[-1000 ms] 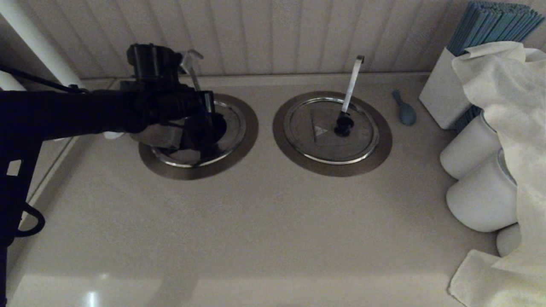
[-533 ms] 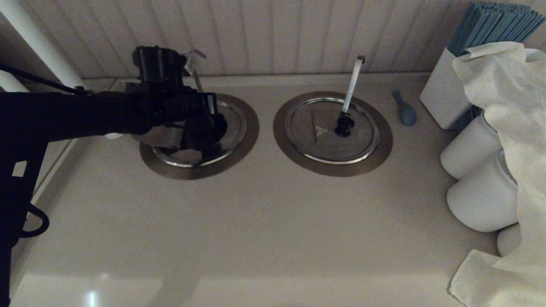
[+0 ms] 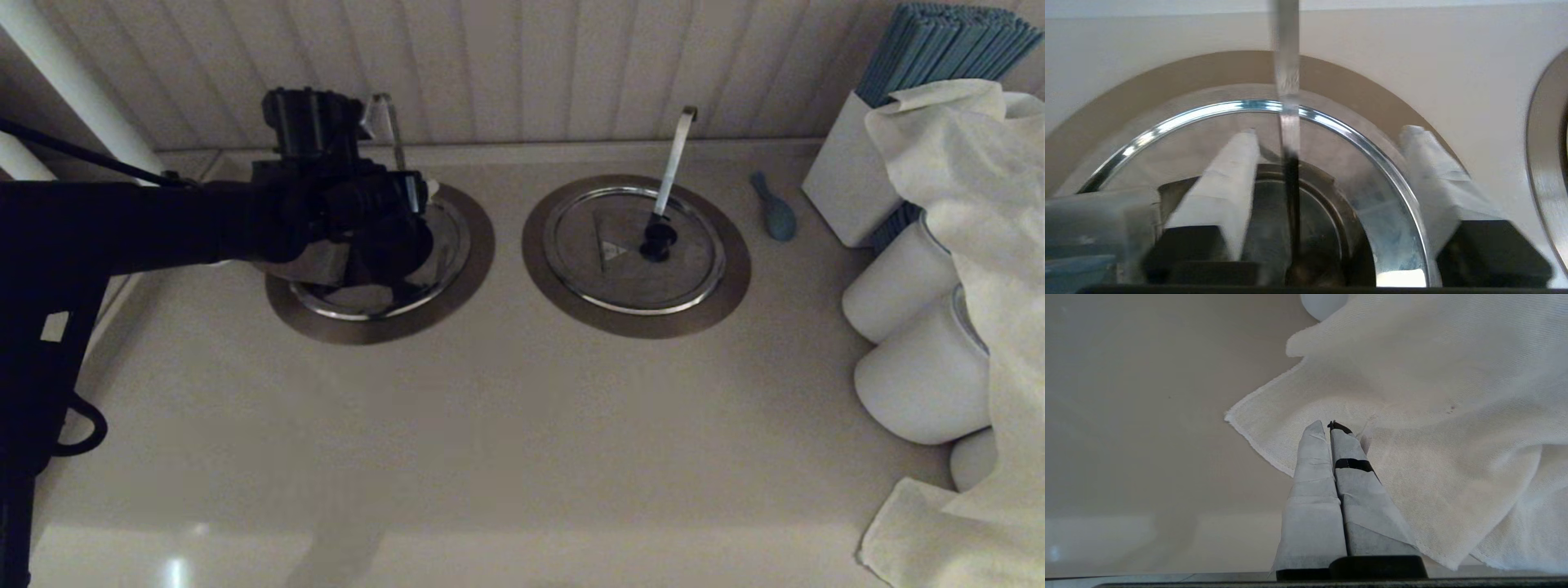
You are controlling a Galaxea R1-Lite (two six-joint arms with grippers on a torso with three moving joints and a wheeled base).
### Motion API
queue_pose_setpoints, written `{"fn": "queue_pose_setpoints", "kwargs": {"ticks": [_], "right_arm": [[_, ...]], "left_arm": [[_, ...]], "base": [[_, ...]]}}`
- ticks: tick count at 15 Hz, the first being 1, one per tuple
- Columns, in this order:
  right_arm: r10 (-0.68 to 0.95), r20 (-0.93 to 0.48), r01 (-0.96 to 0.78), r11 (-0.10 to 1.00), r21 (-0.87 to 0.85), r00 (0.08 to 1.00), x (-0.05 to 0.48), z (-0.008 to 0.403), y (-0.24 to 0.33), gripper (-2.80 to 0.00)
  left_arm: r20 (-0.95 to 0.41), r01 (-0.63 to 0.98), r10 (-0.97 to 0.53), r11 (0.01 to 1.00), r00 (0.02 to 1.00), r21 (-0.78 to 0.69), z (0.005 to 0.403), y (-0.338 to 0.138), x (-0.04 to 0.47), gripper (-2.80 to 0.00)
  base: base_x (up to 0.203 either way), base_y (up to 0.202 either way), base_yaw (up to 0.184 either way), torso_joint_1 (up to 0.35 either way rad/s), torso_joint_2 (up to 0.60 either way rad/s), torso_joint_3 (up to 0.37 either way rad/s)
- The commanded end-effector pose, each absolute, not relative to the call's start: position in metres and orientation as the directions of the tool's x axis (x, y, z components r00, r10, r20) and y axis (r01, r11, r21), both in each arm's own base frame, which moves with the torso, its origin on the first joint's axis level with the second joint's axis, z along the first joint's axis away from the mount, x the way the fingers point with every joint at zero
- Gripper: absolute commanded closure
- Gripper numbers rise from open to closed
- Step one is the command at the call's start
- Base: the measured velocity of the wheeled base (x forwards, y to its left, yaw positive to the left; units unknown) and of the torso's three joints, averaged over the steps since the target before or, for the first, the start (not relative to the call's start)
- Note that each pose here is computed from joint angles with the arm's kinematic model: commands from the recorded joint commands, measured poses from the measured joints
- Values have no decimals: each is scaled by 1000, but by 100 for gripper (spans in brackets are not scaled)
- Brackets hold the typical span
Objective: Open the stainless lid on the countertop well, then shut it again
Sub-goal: Stir with a spoon
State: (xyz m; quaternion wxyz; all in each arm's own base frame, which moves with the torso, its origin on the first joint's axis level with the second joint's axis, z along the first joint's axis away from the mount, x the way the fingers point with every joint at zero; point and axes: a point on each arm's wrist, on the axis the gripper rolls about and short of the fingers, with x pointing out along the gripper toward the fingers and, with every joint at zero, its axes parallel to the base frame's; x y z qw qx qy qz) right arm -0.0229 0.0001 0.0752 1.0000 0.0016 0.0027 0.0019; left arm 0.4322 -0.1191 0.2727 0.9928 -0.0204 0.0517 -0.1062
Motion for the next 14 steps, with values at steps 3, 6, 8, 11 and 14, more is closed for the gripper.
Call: {"fn": "queue_pose_setpoints", "kwargs": {"ticks": [3,6,8,11,14], "right_arm": [[5,-6,-5,1000,3,1000,-23,75,0,0],[5,-6,-5,1000,3,1000,-23,75,0,0],[5,-5,-5,1000,3,1000,-23,75,0,0],[5,-5,-5,1000,3,1000,-23,75,0,0],[5,-5,-5,1000,3,1000,-23,75,0,0]], "left_arm": [[-93,206,-210,977,973,-57,275,-118,431,-280],[-69,207,-211,976,975,-62,289,-113,419,-280],[-60,207,-211,976,976,-64,294,-112,415,-280],[-38,207,-210,976,977,-70,306,-108,406,-280],[-21,184,-186,980,982,-76,315,-96,401,-280]], "base": [[0,0,0,0,0,0],[0,0,0,0,0,0],[0,0,0,0,0,0],[0,0,0,0,0,0],[0,0,0,0,0,0]]}}
